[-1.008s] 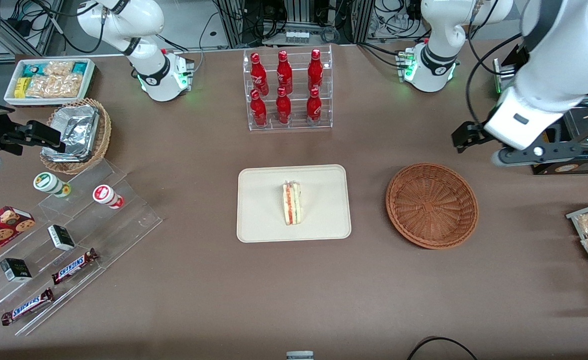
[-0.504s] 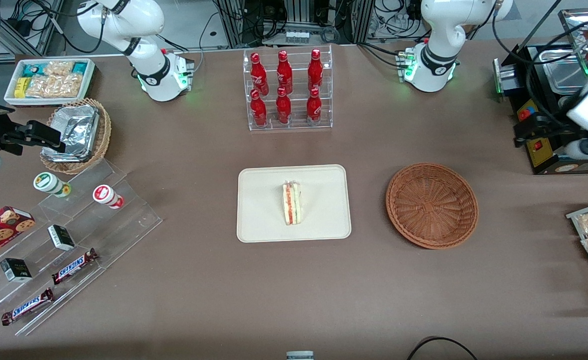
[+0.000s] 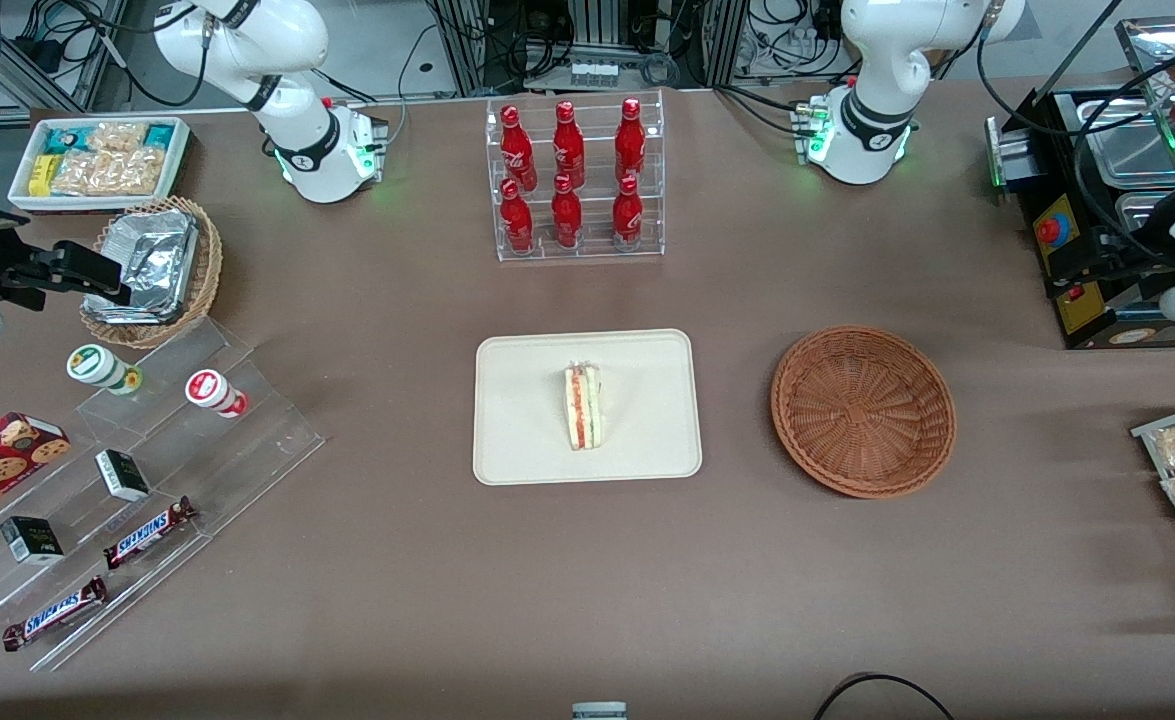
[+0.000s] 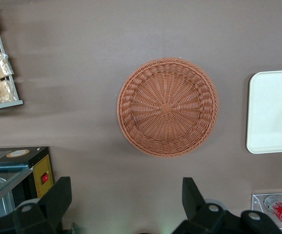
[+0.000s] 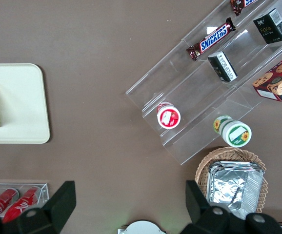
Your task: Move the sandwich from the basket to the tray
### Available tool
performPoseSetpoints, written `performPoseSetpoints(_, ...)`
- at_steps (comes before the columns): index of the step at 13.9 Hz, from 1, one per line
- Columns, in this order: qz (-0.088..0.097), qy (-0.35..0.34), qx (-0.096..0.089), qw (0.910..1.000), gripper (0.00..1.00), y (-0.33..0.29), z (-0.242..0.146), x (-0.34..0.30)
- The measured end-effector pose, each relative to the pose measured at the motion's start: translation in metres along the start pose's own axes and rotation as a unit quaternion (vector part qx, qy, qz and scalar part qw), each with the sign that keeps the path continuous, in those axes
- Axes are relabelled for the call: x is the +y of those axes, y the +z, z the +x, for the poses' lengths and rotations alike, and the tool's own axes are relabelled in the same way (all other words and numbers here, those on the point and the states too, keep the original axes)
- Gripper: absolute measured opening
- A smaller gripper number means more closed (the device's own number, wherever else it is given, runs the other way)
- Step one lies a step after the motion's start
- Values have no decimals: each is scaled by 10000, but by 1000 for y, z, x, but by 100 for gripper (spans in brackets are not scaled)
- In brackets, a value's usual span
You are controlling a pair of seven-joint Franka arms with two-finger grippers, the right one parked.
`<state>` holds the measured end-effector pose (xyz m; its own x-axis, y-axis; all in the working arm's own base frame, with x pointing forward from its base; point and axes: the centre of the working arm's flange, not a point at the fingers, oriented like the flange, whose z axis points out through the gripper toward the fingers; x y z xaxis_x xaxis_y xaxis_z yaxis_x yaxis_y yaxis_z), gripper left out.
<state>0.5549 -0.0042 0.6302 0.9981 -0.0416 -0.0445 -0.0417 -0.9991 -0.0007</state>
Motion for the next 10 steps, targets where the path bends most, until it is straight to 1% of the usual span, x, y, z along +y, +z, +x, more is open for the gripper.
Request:
performPoseSetpoints(3, -3, 15, 35, 10000, 100, -4, -1, 0)
performPoseSetpoints(8, -8, 6, 5, 10000, 100, -5, -2, 1)
performPoseSetpoints(10, -10, -118, 13, 9999, 100, -6, -3, 1)
